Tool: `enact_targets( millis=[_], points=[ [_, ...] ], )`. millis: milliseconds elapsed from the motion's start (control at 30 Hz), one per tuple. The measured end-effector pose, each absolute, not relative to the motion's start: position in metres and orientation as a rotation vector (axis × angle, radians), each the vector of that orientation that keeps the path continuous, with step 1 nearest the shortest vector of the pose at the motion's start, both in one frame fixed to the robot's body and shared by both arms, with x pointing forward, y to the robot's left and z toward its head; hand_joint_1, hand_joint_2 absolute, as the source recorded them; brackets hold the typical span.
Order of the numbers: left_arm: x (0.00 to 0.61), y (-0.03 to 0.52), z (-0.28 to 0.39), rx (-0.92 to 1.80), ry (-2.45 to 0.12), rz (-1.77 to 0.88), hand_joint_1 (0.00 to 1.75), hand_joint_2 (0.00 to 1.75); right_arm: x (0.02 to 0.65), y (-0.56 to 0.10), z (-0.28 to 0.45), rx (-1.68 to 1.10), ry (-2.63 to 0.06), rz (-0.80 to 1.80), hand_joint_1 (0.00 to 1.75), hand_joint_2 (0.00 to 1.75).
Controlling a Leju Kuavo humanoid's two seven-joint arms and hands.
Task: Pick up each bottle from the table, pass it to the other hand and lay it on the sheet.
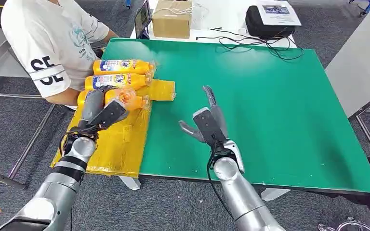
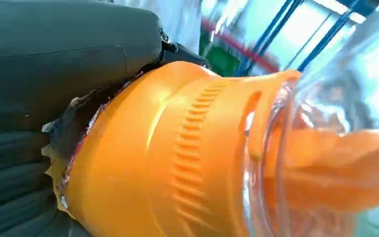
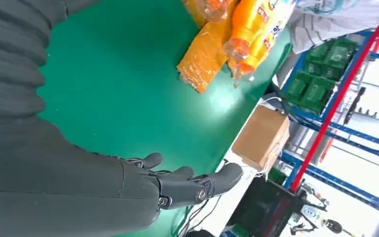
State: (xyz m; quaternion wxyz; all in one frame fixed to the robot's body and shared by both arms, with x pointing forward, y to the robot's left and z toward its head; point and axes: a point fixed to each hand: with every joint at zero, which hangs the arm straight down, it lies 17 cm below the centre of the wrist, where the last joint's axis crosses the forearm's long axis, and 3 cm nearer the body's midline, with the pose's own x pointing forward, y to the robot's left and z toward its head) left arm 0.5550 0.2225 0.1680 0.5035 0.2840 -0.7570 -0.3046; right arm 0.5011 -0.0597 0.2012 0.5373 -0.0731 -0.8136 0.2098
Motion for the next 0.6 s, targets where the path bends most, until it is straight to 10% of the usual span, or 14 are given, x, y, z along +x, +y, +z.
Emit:
enact_targets(
  millis=[600],
  points=[
    [0.549,0.259,0.108,1.15,-1.58,-1.488,1.75,1.75,0.504,-0.061,0.209,-0.108,-1.951,0.5,0.0,1.75]
  ],
)
